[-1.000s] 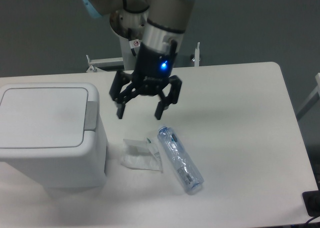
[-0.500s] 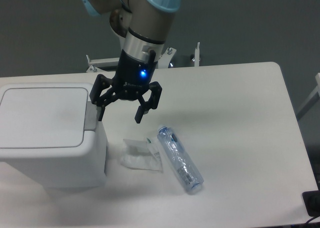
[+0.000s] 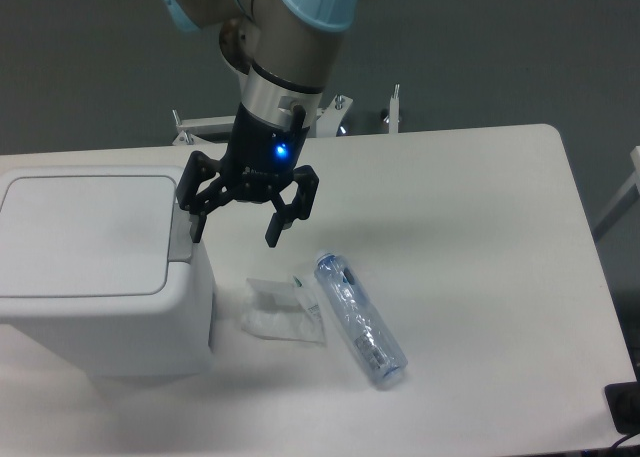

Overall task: Open the trash can
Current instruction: 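Position the gripper finger against the lid tab of the trash can, then press down on the lid tab to flip the lid open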

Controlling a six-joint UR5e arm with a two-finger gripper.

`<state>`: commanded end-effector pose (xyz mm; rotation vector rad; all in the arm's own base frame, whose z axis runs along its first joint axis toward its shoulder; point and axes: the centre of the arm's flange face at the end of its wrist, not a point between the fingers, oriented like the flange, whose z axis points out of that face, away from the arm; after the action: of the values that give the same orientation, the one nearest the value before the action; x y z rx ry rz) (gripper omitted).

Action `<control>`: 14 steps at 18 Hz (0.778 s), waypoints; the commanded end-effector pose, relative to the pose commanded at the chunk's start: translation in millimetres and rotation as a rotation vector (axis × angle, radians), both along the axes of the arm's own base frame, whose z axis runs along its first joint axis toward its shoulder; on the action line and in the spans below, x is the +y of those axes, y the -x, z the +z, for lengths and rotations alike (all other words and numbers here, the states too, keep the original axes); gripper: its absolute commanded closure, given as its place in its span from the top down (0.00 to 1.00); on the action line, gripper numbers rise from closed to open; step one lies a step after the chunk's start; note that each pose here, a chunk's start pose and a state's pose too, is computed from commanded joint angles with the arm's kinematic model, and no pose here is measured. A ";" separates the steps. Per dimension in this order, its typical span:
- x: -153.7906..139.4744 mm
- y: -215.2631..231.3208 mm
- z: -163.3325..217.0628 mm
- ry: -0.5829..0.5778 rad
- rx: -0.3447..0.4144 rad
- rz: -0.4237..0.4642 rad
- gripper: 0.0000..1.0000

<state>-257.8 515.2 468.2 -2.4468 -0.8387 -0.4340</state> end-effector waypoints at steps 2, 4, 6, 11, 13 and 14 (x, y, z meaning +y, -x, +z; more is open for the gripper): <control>-0.6 -0.6 -3.7 0.004 -0.003 -0.001 1.00; -0.7 -1.9 -6.6 0.007 -0.007 -0.003 1.00; 0.4 -4.3 -7.2 0.007 -0.006 -0.009 1.00; 0.6 -5.4 -8.6 0.009 -0.008 -0.009 1.00; 0.3 -5.6 -10.2 0.010 -0.009 -0.010 1.00; 0.3 -5.6 -10.2 0.010 -0.009 -0.010 1.00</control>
<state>-252.2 515.5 458.0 -2.4615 -0.8347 -0.4459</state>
